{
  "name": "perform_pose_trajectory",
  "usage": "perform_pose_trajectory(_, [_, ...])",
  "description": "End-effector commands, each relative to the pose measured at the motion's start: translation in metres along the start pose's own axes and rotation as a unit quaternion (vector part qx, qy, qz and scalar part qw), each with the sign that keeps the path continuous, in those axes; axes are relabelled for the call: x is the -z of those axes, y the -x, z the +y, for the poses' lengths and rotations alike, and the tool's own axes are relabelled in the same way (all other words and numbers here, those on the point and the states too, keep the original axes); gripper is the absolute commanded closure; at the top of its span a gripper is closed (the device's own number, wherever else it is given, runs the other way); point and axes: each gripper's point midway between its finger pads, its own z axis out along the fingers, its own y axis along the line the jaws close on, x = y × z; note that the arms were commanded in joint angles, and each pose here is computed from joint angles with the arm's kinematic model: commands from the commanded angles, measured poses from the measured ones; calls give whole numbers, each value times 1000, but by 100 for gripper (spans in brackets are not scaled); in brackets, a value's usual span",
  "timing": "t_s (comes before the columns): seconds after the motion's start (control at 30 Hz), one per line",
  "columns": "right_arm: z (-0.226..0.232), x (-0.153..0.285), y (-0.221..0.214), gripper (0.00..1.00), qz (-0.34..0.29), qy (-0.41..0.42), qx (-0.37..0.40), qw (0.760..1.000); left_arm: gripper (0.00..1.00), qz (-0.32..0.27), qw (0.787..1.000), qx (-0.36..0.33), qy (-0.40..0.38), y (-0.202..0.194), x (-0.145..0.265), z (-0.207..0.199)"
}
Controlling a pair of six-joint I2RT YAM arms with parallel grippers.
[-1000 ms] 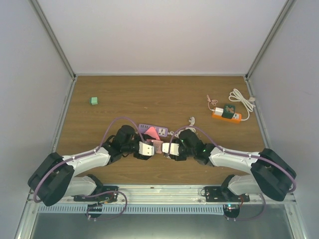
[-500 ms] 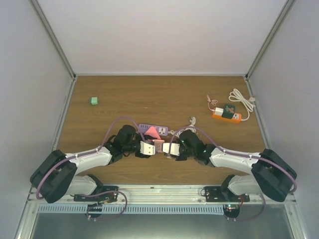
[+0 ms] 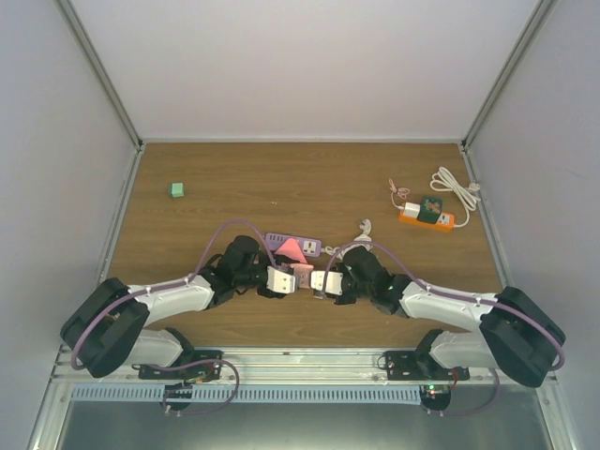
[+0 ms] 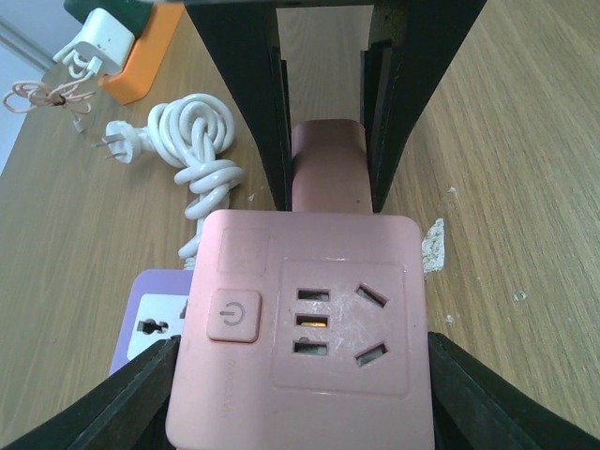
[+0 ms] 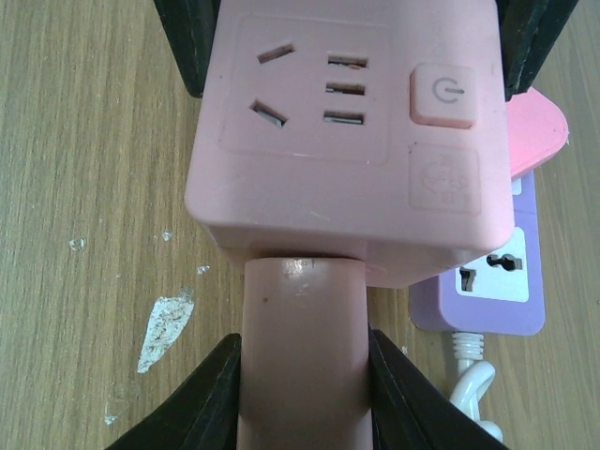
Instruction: Pull the plug off the socket
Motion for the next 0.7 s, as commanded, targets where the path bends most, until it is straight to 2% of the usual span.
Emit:
perform_pose_trajectory(0.0, [8,6,-28,85,41,9,4,999,80,56,998,10,-3,-26,-1,-4])
perform_pose_trajectory(0.67, [3,11,-49,96,70,1,-15,997,83,88,996,19,17,-35,1,7])
